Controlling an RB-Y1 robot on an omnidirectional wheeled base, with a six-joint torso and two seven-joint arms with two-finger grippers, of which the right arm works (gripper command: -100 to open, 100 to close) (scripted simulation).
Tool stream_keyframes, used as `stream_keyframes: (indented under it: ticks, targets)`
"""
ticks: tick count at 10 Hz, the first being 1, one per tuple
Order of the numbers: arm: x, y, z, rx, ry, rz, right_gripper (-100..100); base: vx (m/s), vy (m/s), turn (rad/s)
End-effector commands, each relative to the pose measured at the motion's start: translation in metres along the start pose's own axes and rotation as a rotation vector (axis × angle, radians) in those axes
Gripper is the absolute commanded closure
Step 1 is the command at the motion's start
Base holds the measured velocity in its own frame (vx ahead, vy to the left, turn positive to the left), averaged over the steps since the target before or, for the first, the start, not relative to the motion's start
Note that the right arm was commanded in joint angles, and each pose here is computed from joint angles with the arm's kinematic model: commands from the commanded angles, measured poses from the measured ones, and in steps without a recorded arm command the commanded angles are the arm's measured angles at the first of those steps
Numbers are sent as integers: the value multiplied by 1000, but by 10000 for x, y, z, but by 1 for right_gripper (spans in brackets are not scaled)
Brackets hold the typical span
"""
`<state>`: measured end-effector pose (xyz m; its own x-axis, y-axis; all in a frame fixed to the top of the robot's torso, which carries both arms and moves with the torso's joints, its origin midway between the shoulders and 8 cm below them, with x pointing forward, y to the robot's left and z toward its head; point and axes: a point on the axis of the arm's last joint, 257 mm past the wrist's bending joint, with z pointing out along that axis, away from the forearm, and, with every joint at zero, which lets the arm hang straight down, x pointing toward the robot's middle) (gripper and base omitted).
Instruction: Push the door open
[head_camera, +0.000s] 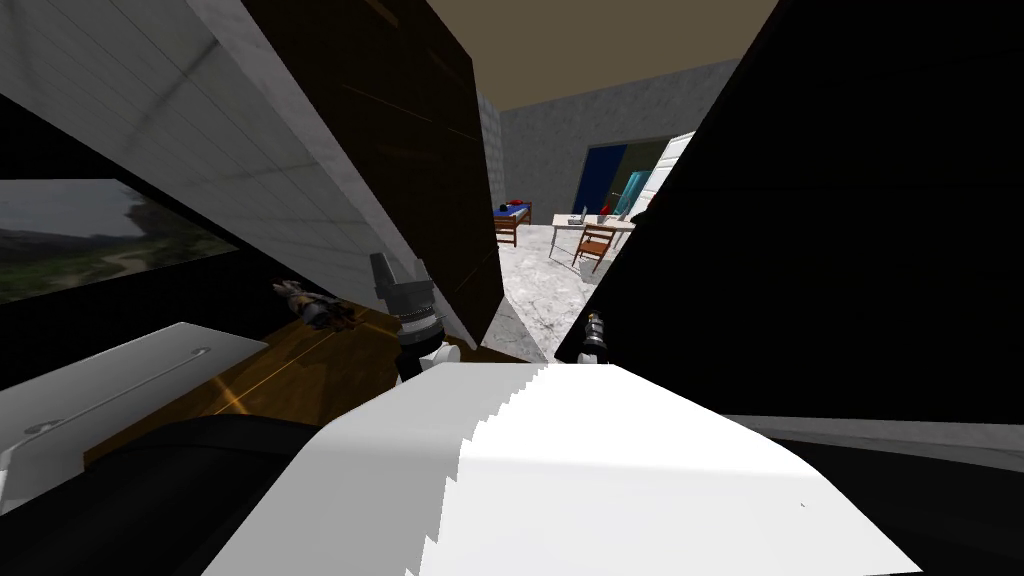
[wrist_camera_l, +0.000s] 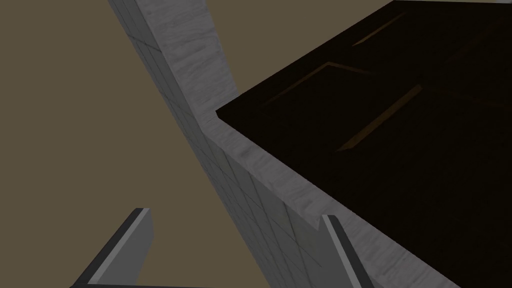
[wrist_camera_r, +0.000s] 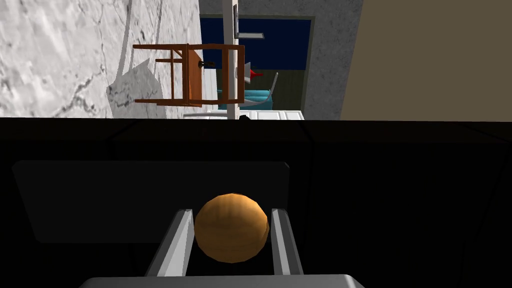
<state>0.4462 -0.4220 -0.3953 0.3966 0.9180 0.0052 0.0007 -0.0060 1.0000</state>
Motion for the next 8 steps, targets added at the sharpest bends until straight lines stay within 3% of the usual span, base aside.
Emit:
stream_keyframes:
  ticks: [1, 8]
  targets:
    - [-233, 14, 5, -1, -44, -4, 100, 168, 12, -14]
    - [-761, 20, -52, -1, -161, -4, 100, 193, -4, -25]
